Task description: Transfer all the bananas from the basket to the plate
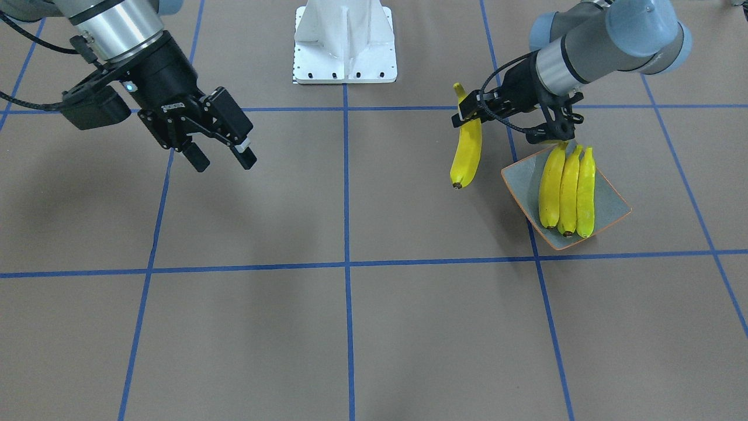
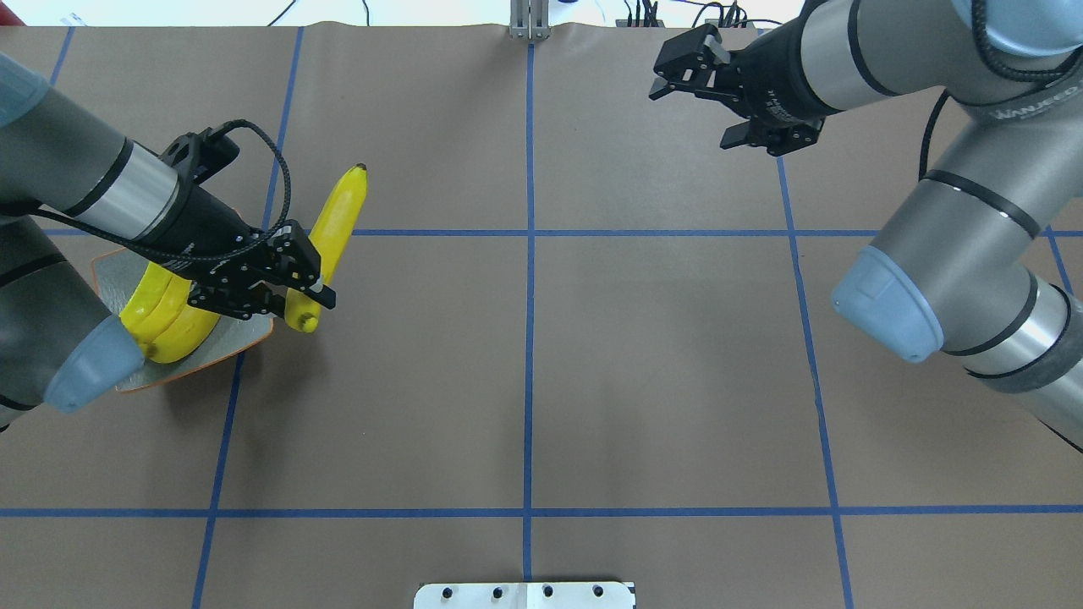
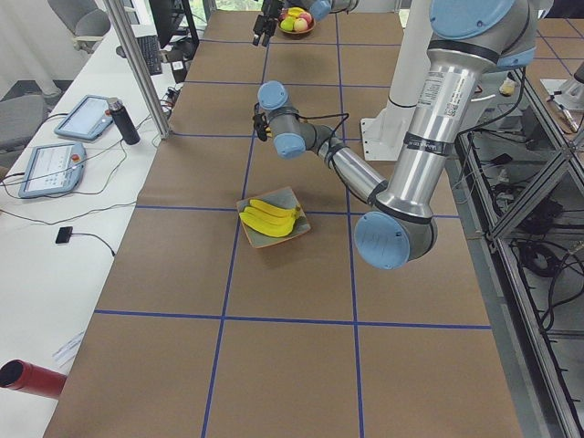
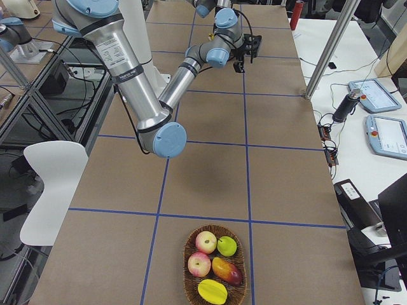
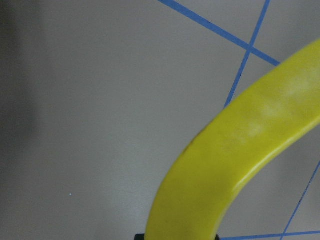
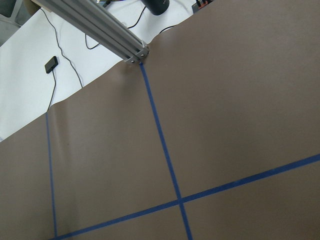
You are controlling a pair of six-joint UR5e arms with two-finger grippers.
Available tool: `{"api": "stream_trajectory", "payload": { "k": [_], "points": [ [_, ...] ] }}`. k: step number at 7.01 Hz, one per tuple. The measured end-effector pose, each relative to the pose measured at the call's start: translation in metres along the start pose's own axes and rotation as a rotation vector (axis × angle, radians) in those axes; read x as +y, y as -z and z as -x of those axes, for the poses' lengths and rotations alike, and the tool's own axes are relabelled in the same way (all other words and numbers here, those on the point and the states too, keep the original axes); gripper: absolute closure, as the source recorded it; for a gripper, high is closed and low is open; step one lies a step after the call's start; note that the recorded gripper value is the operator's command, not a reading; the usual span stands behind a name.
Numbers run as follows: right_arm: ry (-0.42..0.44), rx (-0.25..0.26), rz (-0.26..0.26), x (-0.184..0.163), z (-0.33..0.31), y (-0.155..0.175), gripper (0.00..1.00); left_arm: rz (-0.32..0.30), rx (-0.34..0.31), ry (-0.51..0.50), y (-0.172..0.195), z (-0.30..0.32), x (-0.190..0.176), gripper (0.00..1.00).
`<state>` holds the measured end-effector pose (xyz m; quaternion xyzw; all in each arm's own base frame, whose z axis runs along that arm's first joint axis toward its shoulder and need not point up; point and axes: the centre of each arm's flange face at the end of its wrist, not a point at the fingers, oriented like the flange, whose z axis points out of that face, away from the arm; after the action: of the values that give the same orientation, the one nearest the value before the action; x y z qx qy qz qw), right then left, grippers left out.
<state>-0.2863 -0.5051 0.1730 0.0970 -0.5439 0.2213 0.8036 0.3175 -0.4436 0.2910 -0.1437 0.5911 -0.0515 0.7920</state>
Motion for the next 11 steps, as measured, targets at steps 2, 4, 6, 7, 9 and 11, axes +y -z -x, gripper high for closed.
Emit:
{"api": "stream_trajectory", "payload": {
  "k": [2,4,6,7,9,11],
  "points": [
    [0.082,0.105,-0.012,-0.014,-0.025,-0.004,0.0,0.007,-0.087,-0.073,0.004,0.017,-0.004,1.0],
    [0.162,0.18,-0.002,-0.021,-0.049,-0.011,0.0,-0.01,-0.232,-0.148,0.012,0.024,-0.003,1.0],
    [0.21,0.232,0.012,-0.025,-0.067,-0.017,0.0,0.026,-0.384,-0.169,0.016,0.038,0.004,1.0],
    [0.217,0.243,0.016,-0.026,-0.071,-0.02,0.0,0.047,-0.435,-0.148,0.011,0.045,0.007,1.0],
    [0.219,0.252,0.019,-0.026,-0.075,-0.022,0.0,0.094,-0.523,-0.045,0.002,0.058,0.005,1.0],
    [0.219,0.254,0.018,-0.026,-0.077,-0.022,0.0,0.125,-0.58,0.052,-0.004,0.061,0.0,1.0]
  ]
}}
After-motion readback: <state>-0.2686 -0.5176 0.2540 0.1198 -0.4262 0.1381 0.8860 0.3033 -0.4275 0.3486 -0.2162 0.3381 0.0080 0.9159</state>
